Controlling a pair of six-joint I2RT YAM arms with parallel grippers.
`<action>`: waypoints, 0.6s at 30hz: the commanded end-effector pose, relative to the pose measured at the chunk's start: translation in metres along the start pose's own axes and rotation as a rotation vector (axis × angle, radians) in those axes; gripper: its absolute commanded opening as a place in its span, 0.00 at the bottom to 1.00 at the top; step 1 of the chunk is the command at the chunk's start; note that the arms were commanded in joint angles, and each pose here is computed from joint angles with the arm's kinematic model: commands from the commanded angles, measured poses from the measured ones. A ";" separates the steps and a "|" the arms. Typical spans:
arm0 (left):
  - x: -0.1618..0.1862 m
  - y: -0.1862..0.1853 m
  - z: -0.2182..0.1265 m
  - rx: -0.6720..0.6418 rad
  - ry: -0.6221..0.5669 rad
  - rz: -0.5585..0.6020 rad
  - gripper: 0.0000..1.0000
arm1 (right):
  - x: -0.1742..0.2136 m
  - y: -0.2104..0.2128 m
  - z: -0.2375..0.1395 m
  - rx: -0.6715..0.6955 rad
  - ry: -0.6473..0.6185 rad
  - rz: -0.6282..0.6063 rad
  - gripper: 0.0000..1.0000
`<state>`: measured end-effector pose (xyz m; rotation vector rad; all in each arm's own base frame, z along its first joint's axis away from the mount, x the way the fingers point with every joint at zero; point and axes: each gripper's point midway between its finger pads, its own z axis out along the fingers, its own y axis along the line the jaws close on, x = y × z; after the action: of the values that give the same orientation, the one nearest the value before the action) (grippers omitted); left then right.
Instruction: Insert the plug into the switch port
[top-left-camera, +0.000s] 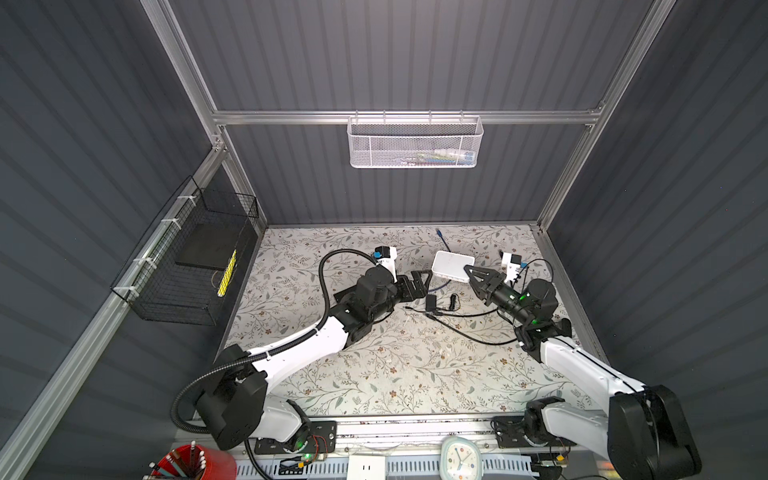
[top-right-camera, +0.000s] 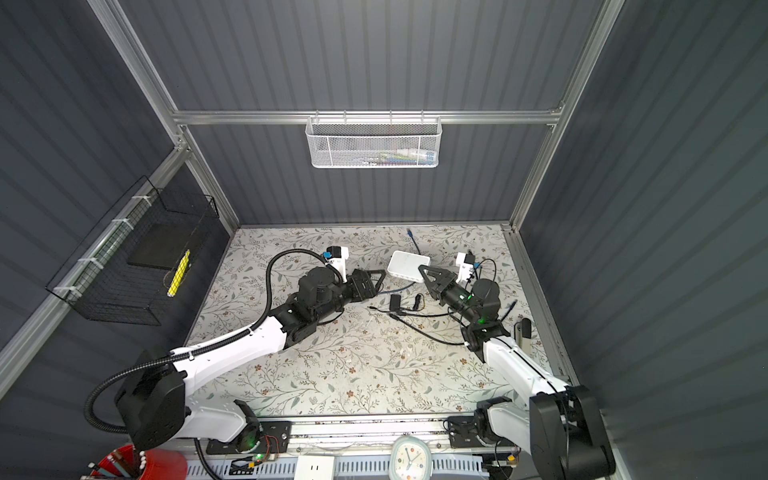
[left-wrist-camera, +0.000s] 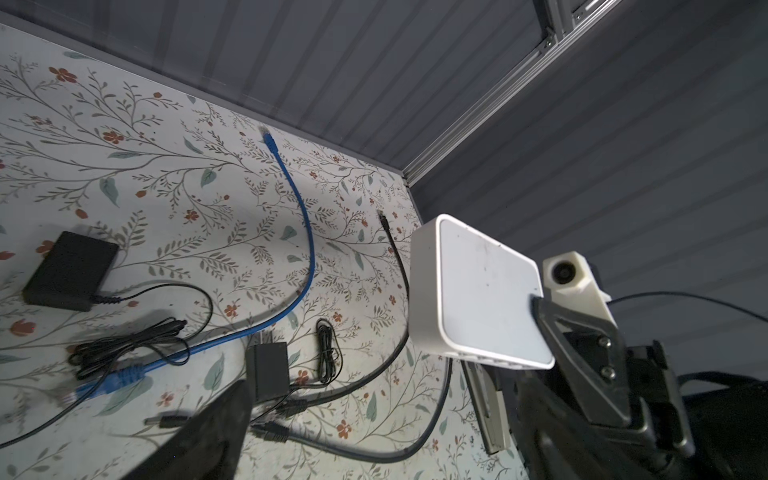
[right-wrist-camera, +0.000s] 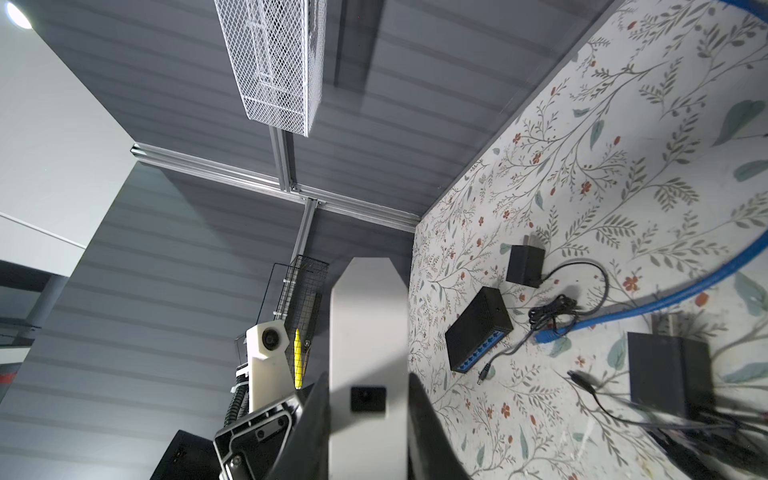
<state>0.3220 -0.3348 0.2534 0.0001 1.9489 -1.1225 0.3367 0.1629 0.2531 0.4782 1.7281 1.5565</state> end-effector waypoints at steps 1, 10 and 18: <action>-0.017 -0.021 0.008 0.123 -0.074 -0.120 0.99 | -0.010 0.033 0.003 -0.114 -0.087 -0.021 0.06; -0.010 -0.022 0.027 0.194 -0.081 -0.197 0.95 | -0.001 0.040 0.020 -0.158 -0.079 -0.006 0.06; -0.028 -0.030 0.028 0.289 -0.181 -0.249 0.89 | 0.010 0.042 0.039 -0.221 -0.072 0.005 0.05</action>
<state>0.3404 -0.3640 0.2718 -0.1532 1.7533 -1.4345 0.3498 0.2010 0.2518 0.4942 1.6331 1.6325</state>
